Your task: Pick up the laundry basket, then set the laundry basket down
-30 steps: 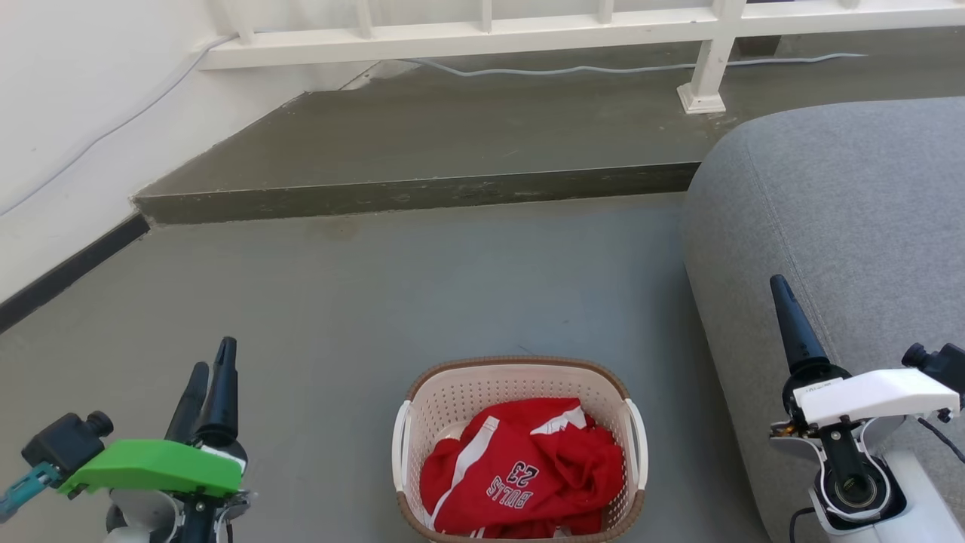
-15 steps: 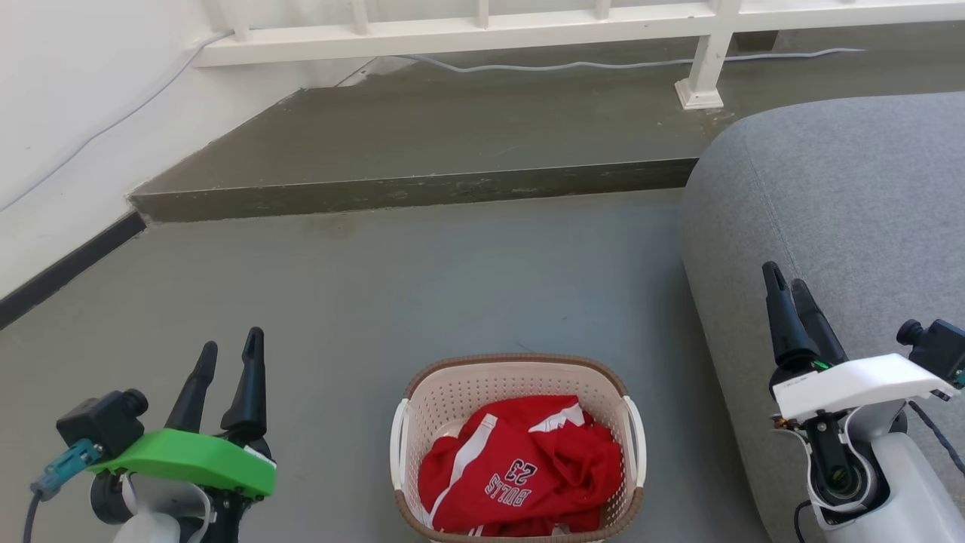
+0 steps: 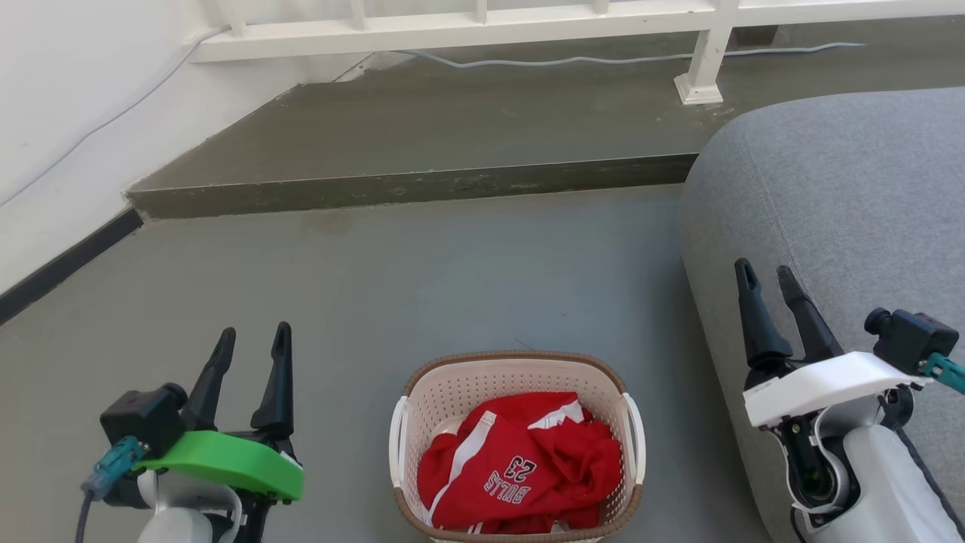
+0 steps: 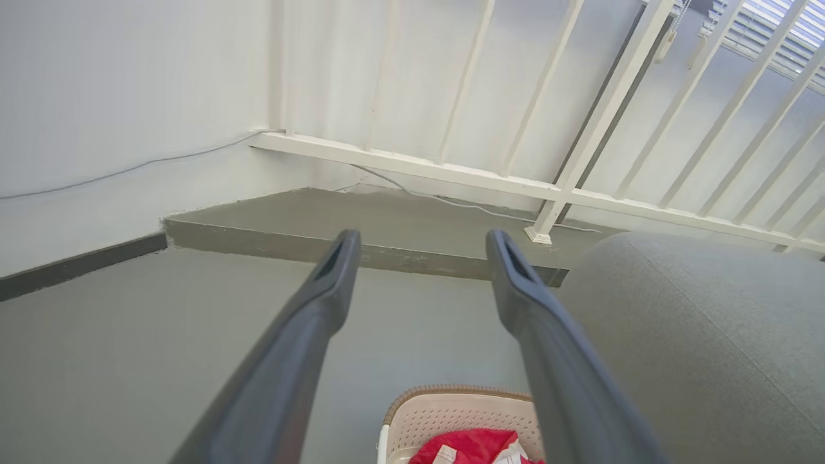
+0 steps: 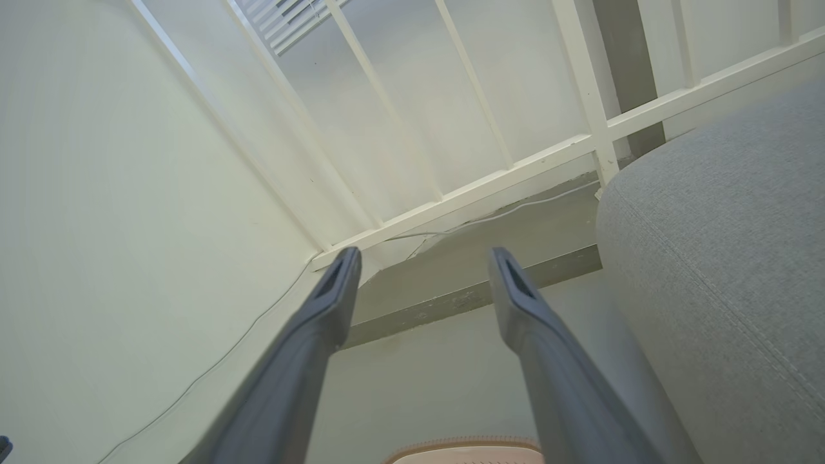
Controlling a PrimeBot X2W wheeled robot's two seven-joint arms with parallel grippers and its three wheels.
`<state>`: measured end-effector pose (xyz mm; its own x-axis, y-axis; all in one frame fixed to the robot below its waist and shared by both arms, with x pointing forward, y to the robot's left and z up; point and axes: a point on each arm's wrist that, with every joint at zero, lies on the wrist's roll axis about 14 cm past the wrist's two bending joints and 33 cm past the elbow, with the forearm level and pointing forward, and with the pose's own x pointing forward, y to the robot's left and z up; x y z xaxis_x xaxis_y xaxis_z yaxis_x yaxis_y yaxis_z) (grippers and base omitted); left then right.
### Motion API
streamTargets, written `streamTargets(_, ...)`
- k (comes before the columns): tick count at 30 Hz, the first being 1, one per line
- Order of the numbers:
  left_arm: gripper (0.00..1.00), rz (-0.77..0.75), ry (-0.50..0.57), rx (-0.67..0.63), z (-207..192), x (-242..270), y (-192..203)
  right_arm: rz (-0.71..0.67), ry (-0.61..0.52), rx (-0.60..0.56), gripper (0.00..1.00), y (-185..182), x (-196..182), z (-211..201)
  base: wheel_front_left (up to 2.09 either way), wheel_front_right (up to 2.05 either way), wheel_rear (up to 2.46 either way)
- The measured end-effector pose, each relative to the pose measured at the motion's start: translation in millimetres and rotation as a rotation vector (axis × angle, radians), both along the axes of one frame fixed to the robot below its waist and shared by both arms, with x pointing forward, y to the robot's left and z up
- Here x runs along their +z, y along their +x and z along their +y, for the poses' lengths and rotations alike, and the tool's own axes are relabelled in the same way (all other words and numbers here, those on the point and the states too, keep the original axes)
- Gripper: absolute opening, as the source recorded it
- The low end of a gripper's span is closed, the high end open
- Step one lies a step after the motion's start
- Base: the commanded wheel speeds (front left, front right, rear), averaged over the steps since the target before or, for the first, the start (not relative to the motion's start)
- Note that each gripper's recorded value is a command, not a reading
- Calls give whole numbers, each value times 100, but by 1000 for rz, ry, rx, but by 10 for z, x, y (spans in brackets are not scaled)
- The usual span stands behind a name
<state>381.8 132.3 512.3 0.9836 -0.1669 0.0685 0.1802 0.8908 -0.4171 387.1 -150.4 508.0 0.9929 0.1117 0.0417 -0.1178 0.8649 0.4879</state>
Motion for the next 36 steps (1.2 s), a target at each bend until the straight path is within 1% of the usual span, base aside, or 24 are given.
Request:
streamTargets(12,100,-69,157,-24,-92,69,0,-33,-177,7,100,-6,-16,60,0,0,0)
streamTargets(18,100,-115,225,-30,-126,126,-2,-72,-257,14,100,6,30,110,0,0,0)
streamTargets(21,100,-125,236,-32,-138,146,1,-76,-259,15,100,10,35,130,0,0,0)
streamTargets(36,100,-122,220,-26,-151,145,11,-56,-267,5,100,13,-30,112,0,0,0)
